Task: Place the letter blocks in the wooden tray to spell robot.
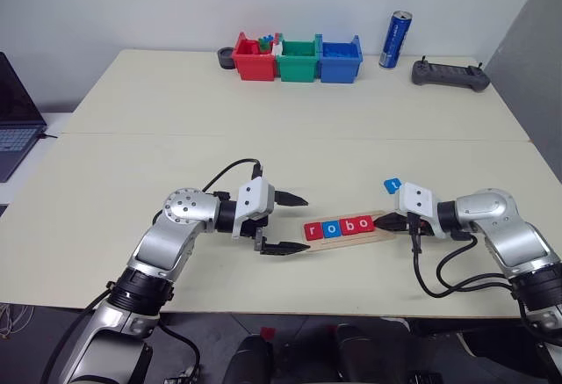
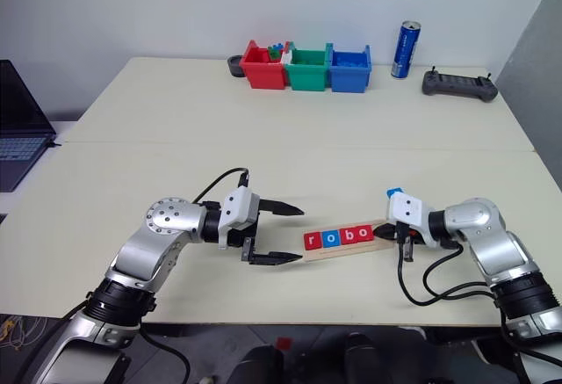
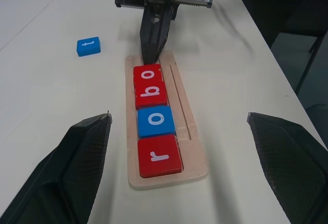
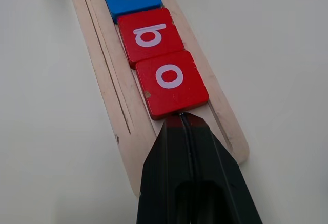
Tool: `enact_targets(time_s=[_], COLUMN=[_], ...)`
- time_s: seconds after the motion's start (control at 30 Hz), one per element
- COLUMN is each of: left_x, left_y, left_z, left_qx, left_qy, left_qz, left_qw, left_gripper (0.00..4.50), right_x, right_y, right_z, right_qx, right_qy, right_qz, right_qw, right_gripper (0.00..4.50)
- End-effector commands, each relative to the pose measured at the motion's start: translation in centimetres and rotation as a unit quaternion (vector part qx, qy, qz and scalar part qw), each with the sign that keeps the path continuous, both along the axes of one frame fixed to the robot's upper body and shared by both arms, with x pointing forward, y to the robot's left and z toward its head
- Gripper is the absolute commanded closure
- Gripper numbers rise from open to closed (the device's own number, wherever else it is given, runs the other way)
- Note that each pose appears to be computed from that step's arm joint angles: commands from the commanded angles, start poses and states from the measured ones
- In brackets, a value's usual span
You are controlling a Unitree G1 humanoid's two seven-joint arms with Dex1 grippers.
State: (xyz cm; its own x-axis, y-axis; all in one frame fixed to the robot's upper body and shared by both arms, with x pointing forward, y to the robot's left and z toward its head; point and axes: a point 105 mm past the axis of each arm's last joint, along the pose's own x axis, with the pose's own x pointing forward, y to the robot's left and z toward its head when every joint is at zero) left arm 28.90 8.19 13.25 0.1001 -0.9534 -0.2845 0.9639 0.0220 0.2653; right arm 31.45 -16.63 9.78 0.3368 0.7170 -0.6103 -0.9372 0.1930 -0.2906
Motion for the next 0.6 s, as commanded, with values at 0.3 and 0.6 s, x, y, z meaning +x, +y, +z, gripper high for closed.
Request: enact_targets(time_s=[0.3,0.6], left_x=[-0.1,-0.1], left_y=[-0.1,-0.2], left_z=[1.3,1.3], left_qx=[-0.009,-0.010], left_qy=[-0.026,-0.026], left_qz=[-0.007,-0.011], left_qw=[1.000,1.000], left_gripper=[0.00,0.00], right_x=[-0.5,2.1], right_y=[0.7,0.2], right_z=[1.5,3.9], right_qx=[0.004,0.032], right_qy=[-0.006,-0.039], right_qz=[0.023,-0.020], right_qw=[1.000,0.999], right_gripper=[4.48,4.48])
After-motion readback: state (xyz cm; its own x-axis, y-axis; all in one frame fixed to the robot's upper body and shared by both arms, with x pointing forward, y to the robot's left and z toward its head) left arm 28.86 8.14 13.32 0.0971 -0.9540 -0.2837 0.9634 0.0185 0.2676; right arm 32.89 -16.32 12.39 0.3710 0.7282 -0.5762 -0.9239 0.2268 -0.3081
